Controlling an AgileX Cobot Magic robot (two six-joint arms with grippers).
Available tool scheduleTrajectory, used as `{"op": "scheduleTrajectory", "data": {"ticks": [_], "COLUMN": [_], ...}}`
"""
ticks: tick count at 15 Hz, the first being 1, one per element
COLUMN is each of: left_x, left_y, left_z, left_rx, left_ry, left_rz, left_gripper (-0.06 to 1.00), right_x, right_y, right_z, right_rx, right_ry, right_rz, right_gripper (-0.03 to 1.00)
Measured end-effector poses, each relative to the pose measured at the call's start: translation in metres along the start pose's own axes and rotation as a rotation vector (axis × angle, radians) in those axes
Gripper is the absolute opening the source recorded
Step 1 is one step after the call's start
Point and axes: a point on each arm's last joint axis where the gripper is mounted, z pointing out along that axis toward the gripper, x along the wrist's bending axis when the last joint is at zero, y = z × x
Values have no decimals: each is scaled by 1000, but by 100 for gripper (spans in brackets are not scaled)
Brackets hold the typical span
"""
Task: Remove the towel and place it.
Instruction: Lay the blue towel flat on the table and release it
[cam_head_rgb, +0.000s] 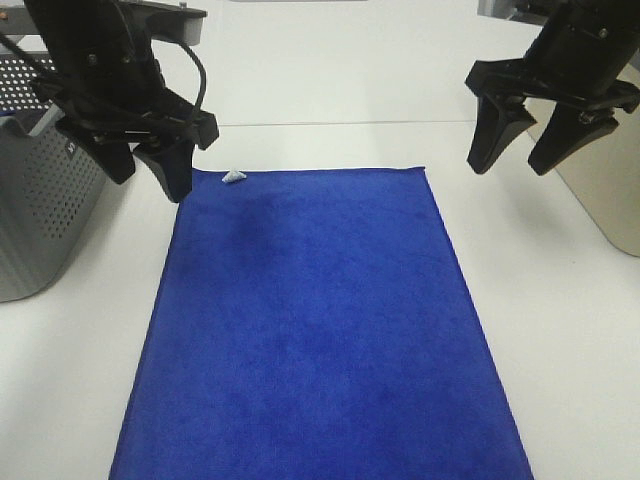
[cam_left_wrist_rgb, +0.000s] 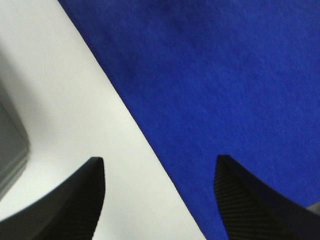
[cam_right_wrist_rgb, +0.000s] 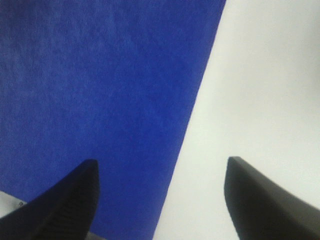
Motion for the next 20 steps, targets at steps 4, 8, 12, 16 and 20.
{"op": "scheduleTrajectory", "data": {"ticks": [4, 8, 12, 16, 20], "left_x": [35, 76, 108, 124, 126], "left_y": [55, 97, 107, 104, 103], "left_z": [34, 70, 97, 100, 114], "left_rx": [-39, -102, -108, -102, -78], "left_ry": [15, 28, 6, 14, 10], "left_rz": [-92, -177, -247, -249, -250], "left_gripper": [60, 60, 60, 60, 60], "right_x": [-11, -21, -38, -47, -61], "right_y": [42, 76, 98, 106, 112], "right_z": [8, 29, 64, 91, 104], "right_rx": [-51, -58, -36, -16, -32], "right_ry": [-21, -52, -109, -112, -48], "right_rz": [-32, -69, -58, -57, -21], "right_gripper": [69, 69, 69, 69, 69]}}
